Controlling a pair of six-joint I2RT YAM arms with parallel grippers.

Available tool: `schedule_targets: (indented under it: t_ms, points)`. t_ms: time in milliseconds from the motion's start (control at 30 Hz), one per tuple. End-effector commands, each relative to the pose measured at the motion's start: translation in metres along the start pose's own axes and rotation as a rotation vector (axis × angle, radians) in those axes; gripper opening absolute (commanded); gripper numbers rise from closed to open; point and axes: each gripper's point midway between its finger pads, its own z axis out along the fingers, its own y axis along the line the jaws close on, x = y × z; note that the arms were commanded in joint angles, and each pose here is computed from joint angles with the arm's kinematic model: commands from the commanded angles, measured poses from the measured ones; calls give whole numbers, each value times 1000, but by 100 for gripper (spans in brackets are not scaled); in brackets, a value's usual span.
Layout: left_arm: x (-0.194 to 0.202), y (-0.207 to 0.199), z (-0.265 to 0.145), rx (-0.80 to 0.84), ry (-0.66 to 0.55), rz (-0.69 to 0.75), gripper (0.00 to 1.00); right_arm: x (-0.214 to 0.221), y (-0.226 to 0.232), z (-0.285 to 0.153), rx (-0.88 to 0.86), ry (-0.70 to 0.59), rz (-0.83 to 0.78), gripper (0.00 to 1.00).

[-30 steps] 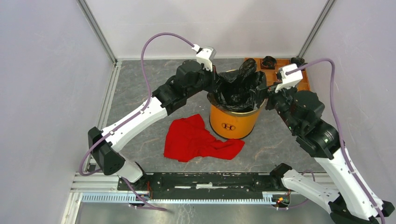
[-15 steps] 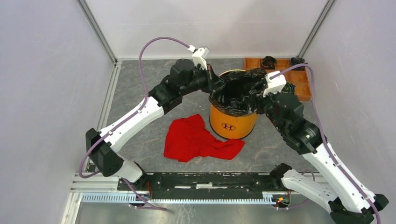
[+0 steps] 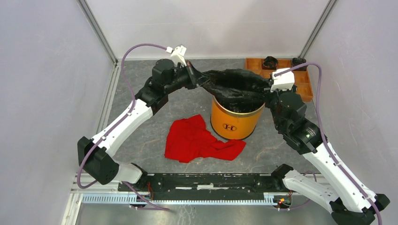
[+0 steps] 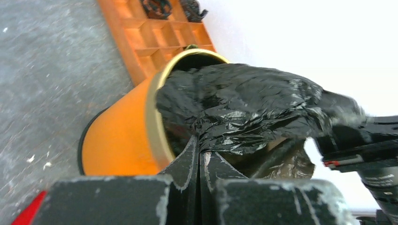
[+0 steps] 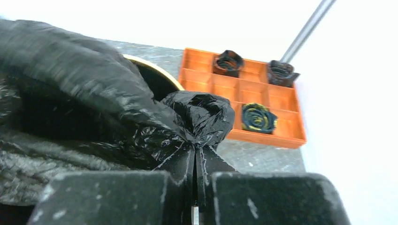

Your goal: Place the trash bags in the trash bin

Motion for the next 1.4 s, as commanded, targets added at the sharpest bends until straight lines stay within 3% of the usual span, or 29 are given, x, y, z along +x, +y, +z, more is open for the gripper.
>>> schedule_targets:
  t_ms: [0,67,167,300,400,600,800,900,933,1067,1200,1367]
  points:
    - [-8,16,-13,34,-18,-138,2,-15,-39,-9,182,-31,-48,1]
    - [-4,22,-14,61,-4,-174,2,-7,-40,-10,180,-2,-72,6]
    - [5,22,-16,107,26,-198,2,-7,-21,-15,51,52,-48,41]
    - [12,8,-21,187,64,-221,2,-20,20,-37,-208,87,130,85]
    - [13,1,-25,215,77,-214,2,-16,22,-49,-206,134,278,94]
    - [13,-10,-31,257,96,-207,2,9,15,-51,-117,126,489,96]
    - [13,-14,-35,269,102,-204,2,10,-8,-57,-55,109,374,98]
    - [13,-16,-37,277,100,-200,2,15,7,-57,-141,93,355,84]
    - [12,-18,-38,280,98,-199,2,13,16,-56,-184,79,390,84]
    - [9,-23,-43,289,91,-192,2,20,53,-52,-304,114,573,98]
    - [9,-26,-48,297,91,-196,2,31,54,-43,-261,143,574,98]
    - [10,-29,-55,303,86,-186,2,37,40,-33,-161,98,624,84]
